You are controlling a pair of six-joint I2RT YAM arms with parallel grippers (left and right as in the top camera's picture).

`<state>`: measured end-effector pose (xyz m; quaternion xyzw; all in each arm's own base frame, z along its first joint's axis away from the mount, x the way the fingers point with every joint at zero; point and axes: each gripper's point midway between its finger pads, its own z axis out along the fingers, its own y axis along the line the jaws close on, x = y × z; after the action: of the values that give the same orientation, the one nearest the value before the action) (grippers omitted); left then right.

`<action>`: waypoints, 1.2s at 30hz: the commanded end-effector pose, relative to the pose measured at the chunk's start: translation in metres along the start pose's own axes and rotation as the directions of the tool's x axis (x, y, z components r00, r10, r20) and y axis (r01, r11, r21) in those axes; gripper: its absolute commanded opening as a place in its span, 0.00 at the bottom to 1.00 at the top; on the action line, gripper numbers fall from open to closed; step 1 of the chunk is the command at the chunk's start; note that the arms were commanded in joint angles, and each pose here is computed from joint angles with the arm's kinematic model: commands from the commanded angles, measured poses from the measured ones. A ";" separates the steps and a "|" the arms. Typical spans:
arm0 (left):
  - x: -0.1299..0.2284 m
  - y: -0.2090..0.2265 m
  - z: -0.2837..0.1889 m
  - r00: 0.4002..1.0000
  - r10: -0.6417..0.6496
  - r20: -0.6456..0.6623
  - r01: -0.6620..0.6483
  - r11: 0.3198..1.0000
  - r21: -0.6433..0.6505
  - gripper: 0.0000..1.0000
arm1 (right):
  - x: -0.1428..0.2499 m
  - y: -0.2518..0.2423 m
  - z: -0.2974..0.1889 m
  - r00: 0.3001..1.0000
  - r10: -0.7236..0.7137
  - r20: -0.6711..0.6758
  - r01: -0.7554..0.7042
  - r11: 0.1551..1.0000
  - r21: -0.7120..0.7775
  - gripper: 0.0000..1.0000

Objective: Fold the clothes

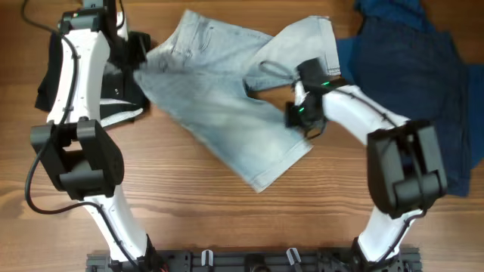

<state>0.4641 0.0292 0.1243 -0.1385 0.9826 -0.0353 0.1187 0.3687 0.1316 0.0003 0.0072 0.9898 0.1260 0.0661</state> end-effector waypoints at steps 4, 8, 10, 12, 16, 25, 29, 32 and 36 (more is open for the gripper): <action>0.058 0.013 -0.010 0.958 -0.197 -0.208 0.179 0.978 -0.102 0.04 | -0.091 -0.065 -0.044 0.966 -0.015 0.260 0.021 1.000 -0.018 0.04; 0.086 -0.001 0.001 0.941 -0.173 -0.290 0.140 0.982 -0.130 0.04 | -0.114 -0.087 -0.057 0.933 -0.076 0.352 0.074 0.997 0.018 0.04; 0.102 -0.008 0.011 0.929 -0.169 -0.329 0.126 0.981 -0.148 0.04 | -0.121 -0.091 -0.060 0.920 -0.101 0.378 0.090 0.995 0.047 0.04; 0.121 -0.019 0.024 0.917 -0.156 -0.367 0.101 0.981 -0.166 0.04 | -0.129 -0.097 -0.065 0.908 -0.103 0.406 0.078 0.994 0.077 0.04; 0.151 -0.039 0.045 0.907 -0.108 -0.406 0.037 0.983 -0.179 0.04 | -0.145 -0.110 -0.081 0.886 -0.086 0.456 0.055 0.995 0.080 0.04; 0.136 -0.024 0.047 0.945 -0.113 -0.307 0.028 0.963 -0.268 0.50 | -0.097 -0.074 -0.154 0.966 0.135 0.219 -0.124 0.990 -0.064 1.00; 0.117 -0.024 0.039 0.967 -0.115 -0.226 0.058 0.968 -0.245 0.57 | -0.052 -0.054 -0.184 0.981 0.138 0.136 -0.132 0.990 -0.049 0.97; 0.106 -0.028 0.028 0.980 -0.112 -0.168 0.074 0.974 -0.216 0.56 | -0.014 -0.044 -0.186 0.984 0.164 0.068 -0.168 0.984 0.066 0.95; 0.099 -0.031 0.010 0.987 -0.108 -0.117 0.084 0.978 -0.189 0.49 | 0.044 -0.038 -0.145 0.973 0.230 -0.025 -0.223 0.961 0.162 0.94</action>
<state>0.3802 -0.0332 0.0747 -0.1931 0.9802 0.0413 0.0115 0.3246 0.0659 0.1504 0.0785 0.9918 0.0887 0.0490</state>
